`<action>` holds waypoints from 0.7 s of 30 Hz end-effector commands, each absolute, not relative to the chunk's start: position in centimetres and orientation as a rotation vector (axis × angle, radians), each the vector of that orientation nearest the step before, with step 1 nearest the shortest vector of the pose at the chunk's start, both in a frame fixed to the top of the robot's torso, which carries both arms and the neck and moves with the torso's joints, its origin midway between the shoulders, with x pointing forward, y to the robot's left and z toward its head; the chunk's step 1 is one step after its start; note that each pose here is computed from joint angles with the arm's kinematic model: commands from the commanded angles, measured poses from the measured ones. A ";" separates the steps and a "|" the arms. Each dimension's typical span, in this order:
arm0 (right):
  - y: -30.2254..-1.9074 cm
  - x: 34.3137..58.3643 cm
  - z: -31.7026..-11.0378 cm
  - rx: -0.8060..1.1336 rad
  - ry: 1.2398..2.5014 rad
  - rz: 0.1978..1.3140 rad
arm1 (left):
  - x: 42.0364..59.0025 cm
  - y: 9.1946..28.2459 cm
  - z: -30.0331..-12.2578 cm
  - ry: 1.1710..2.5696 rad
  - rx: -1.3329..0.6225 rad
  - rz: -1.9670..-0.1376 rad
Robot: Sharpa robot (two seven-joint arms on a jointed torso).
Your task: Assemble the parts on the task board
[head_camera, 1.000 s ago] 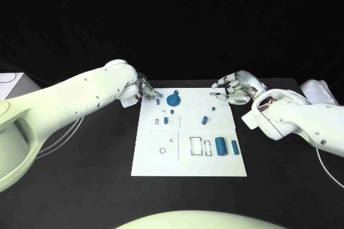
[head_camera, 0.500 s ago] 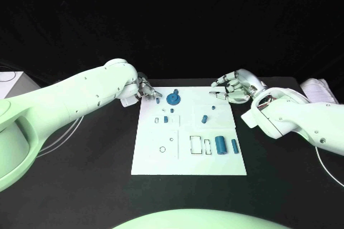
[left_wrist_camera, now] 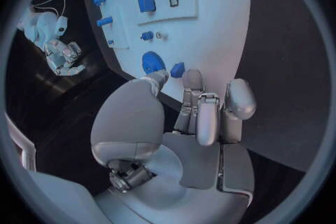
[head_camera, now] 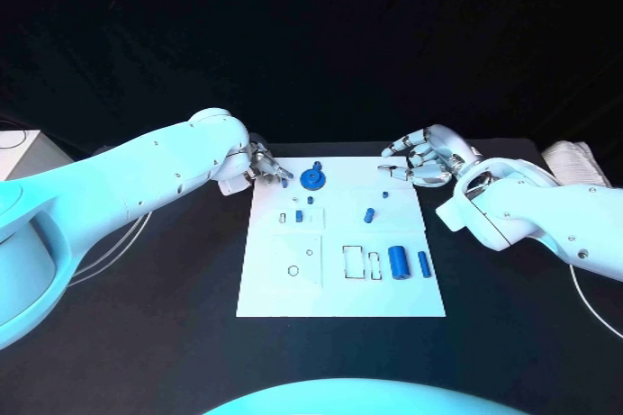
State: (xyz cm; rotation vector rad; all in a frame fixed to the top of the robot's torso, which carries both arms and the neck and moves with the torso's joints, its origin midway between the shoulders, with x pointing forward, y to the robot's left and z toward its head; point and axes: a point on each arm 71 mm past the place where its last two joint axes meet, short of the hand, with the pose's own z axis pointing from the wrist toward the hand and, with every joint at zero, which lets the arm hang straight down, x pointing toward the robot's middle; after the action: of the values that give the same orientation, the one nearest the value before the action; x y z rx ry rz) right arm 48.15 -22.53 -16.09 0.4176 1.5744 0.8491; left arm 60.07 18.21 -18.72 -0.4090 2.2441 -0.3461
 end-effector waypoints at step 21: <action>-22.3 48.2 -16.1 0.404 1.585 0.856 | 60.0 18.1 -18.9 2.278 -0.465 -0.447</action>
State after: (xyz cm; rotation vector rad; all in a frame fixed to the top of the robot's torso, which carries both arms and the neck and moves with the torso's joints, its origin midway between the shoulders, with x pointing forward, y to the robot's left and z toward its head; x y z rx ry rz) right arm 48.20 -22.45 -16.12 0.4165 1.5761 0.8496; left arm 60.10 18.37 -18.81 -0.4523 2.2540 -0.3952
